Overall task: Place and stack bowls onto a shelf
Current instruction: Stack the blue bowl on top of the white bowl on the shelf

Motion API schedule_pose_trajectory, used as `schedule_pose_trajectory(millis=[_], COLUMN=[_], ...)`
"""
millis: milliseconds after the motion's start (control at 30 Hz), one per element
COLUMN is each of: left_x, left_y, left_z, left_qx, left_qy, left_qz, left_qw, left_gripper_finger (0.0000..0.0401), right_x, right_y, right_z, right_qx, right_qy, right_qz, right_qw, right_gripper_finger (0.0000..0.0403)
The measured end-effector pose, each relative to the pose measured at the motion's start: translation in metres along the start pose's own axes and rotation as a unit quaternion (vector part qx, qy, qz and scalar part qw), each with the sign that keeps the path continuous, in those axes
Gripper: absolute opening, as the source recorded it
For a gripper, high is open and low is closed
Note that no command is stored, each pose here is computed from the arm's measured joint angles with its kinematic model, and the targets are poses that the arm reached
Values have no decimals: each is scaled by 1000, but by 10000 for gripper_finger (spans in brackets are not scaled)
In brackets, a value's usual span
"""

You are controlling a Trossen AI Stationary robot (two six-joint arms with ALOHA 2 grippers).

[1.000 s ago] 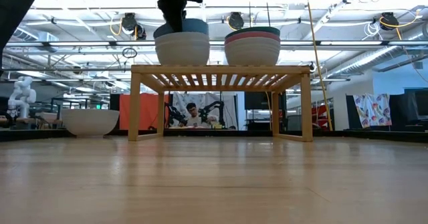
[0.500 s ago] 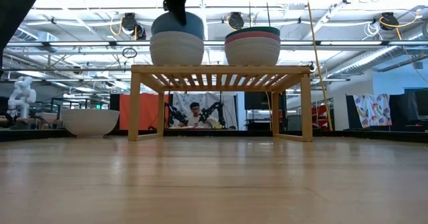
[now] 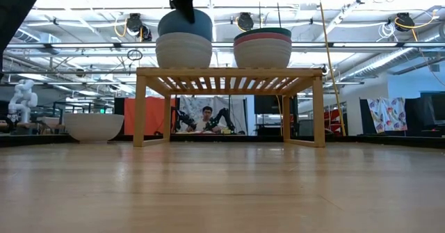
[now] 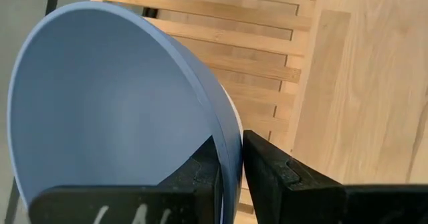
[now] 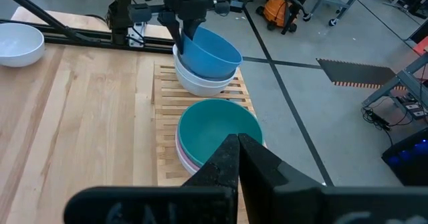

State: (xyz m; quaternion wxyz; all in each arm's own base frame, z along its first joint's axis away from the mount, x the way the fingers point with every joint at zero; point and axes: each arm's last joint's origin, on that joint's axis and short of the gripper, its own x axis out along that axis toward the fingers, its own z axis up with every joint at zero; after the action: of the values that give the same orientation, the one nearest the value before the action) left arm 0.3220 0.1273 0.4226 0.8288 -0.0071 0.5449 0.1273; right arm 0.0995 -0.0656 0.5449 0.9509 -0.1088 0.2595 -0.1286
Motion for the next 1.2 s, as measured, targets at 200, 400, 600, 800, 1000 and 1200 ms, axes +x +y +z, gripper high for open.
schedule_pose_trajectory(millis=[200, 400, 600, 800, 1000, 1200], left_x=[0, 0, 0, 0, 0, 0], left_y=[1, 1, 1, 1, 0, 0], left_z=[0, 0, 0, 0, 0, 0], left_qx=[-23, -12, -22, -24, -36, -46], left_qy=[-1, -1, -1, -1, -1, -1], left_qz=[-1, -3, -3, -3, 0, 0], left_qw=[1000, 1000, 1000, 1000, 999, 999], left_gripper_finger=[58, 58, 47, 9, 48, 88], right_x=[0, 0, 0, 0, 0, 0], right_y=[0, 0, 0, 0, 0, 0], right_z=[0, 0, 0, 0, 0, 0], right_qx=[0, 2, 3, 4, 4, 13], right_qy=[0, 0, 0, 0, 0, 0], right_qz=[0, 0, 0, 0, 0, 0], right_qw=[1000, 1000, 1000, 1000, 1000, 1000], right_gripper_finger=[0, 0, 0, 0, 0, 0])
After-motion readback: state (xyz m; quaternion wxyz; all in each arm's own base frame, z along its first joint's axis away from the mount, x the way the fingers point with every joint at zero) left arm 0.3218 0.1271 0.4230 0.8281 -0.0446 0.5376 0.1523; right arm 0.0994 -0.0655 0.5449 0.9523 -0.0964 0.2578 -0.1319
